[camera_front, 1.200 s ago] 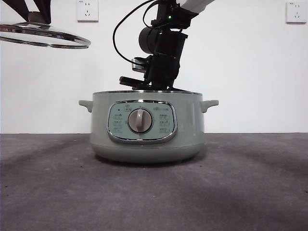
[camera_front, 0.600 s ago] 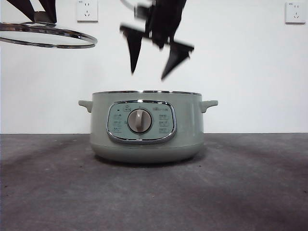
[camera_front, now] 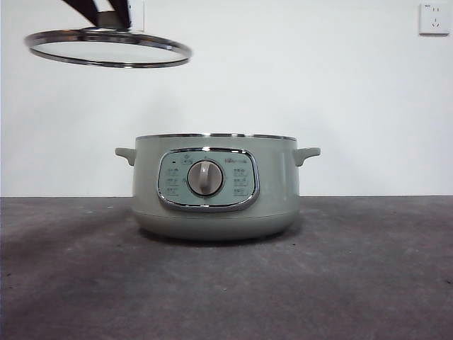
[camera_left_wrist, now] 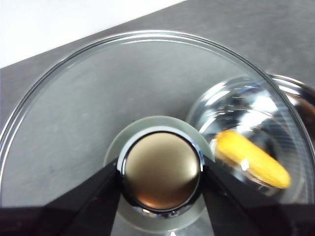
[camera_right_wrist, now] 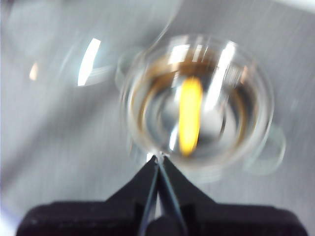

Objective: Pick up the corn,open the lid,put the corn in the pot,close the lid

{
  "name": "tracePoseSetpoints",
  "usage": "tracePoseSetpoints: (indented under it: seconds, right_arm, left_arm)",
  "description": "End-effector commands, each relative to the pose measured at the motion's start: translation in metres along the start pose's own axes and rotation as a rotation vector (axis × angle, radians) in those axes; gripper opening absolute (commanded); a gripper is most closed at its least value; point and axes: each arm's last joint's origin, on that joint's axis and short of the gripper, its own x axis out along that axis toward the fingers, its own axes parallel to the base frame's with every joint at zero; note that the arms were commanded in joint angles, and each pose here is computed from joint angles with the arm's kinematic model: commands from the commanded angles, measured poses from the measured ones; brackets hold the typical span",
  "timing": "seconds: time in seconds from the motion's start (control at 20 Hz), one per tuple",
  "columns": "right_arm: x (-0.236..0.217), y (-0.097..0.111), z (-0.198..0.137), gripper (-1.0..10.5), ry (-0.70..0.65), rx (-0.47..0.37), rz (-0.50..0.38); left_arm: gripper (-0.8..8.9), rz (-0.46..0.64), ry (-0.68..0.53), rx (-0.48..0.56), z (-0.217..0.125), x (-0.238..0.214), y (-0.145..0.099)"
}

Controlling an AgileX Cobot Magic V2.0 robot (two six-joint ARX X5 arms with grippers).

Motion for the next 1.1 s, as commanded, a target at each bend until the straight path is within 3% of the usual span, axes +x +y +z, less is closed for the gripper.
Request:
tracePoseSetpoints:
  seconds: [0.05, 0.3, 0.7, 1.1]
  right_arm:
    - [-0.004, -0.002, -0.033, -0.1, 0.108, -0.021, -0.024]
    - [-0.017, -0.009, -0.087, -0.1, 0.192, -0.018, -0.099]
    - [-0.025, -0.016, -0.154, -0.1, 0.269, 0.050, -0.117]
    - [-0.038, -0.018, -0.174, -0.1, 0.242, 0.095, -0.119]
  left_arm:
    - [-0.09, -0.037, -0.025, 0.028, 0.006, 0.009, -0.017]
    - [-0.09, -0.113, 0.048, 0.090, 0.005, 0.051, -0.056]
    - [-0.09, -0.186, 0.109, 0.163, -0.003, 0.111, -0.106]
    - [-0.09, -0.186, 0.132, 0.155, -0.006, 0.121, -0.111]
